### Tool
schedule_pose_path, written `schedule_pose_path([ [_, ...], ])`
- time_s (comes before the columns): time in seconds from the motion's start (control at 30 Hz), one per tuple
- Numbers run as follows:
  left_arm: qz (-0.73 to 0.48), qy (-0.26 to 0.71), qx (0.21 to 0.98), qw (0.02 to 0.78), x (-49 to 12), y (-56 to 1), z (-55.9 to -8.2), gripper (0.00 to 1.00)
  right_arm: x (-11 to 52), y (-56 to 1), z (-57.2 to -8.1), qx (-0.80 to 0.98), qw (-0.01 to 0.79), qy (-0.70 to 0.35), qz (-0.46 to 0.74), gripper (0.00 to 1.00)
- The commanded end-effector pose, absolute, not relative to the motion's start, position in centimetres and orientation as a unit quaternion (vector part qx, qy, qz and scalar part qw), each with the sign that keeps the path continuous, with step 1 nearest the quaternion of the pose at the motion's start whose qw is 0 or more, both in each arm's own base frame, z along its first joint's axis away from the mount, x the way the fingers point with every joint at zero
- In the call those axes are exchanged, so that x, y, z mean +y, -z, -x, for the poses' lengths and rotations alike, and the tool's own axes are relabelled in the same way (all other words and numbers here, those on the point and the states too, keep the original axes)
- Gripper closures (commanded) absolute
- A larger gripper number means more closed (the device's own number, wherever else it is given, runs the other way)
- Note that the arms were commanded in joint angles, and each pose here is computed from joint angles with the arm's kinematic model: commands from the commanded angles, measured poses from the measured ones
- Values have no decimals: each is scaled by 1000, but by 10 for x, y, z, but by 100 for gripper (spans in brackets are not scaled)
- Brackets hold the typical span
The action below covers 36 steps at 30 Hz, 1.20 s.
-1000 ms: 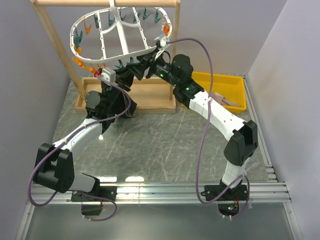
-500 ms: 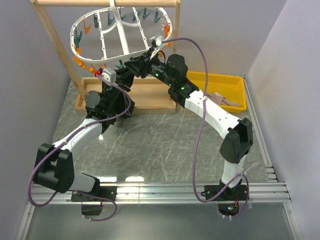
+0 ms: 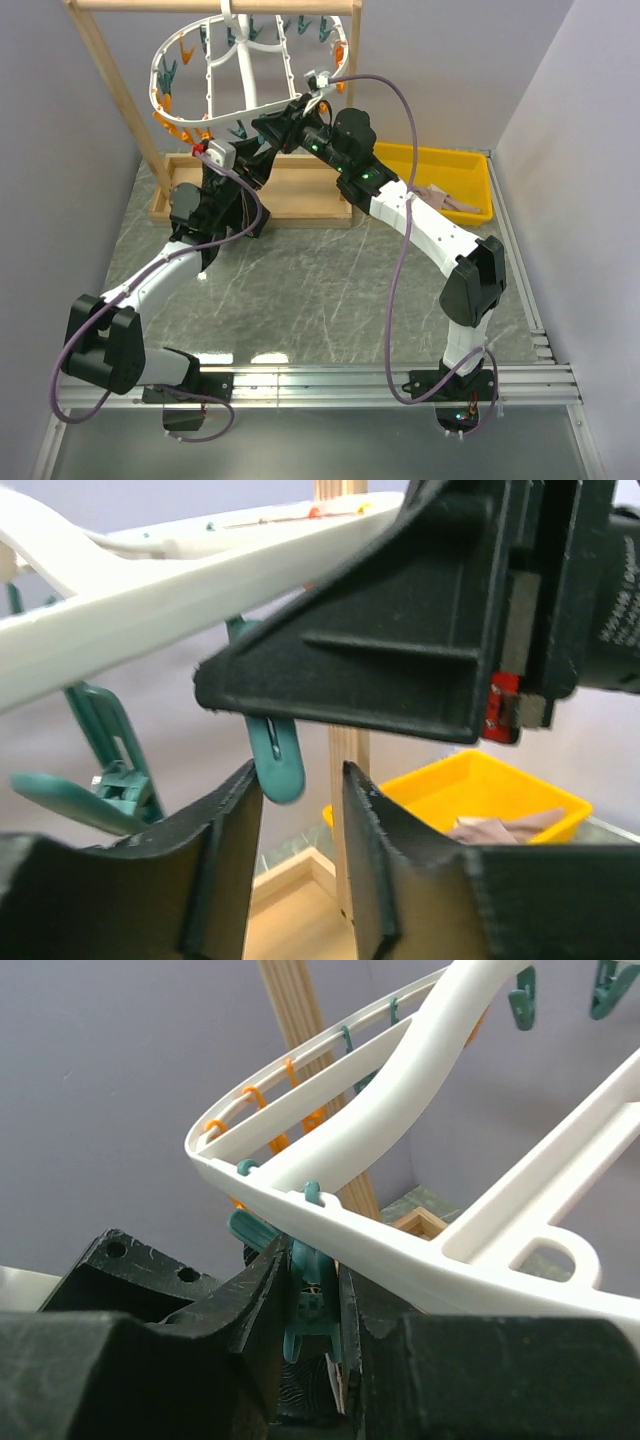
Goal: Clip the underwear to the hanger
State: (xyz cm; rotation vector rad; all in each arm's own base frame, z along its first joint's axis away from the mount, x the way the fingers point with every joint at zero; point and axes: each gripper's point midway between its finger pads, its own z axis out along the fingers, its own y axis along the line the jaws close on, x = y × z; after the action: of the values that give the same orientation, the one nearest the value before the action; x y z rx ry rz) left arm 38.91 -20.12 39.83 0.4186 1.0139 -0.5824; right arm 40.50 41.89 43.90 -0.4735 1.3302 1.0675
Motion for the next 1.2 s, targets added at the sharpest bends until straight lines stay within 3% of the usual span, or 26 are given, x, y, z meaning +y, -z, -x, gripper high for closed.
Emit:
schedule_pose_path([
  [0.0,-217,282,469,808,-204,-407,-371,56,407,-486,-402,541,668,-477,185,100],
  [0.17,-263,264,497,784,-195,-394,-352,52,405,-483,-404,549,666,-471,180,100],
  [0.3,-349,266,544,715,-197,-357,-326,44,404,-479,-408,556,668,-464,173,100],
  [0.5,-498,216,519,660,-193,-331,-286,42,405,-476,-410,562,663,-464,170,100],
  [0.63,-640,146,461,598,-188,-302,-272,36,404,-473,-411,568,659,-465,165,100],
  [0.67,-657,147,478,564,-183,-284,-265,36,405,-473,-410,569,657,-466,165,100],
  [0.73,-708,110,442,540,-179,-280,-271,37,405,-471,-410,572,654,-468,163,100],
  [1.07,-832,6,403,381,-146,-244,-299,34,406,-467,-410,578,646,-472,162,100],
  [1.1,-839,-8,399,368,-142,-244,-302,27,407,-465,-409,579,644,-472,163,100],
  [1.17,-855,-13,385,348,-139,-239,-302,26,406,-464,-410,581,643,-473,162,100],
])
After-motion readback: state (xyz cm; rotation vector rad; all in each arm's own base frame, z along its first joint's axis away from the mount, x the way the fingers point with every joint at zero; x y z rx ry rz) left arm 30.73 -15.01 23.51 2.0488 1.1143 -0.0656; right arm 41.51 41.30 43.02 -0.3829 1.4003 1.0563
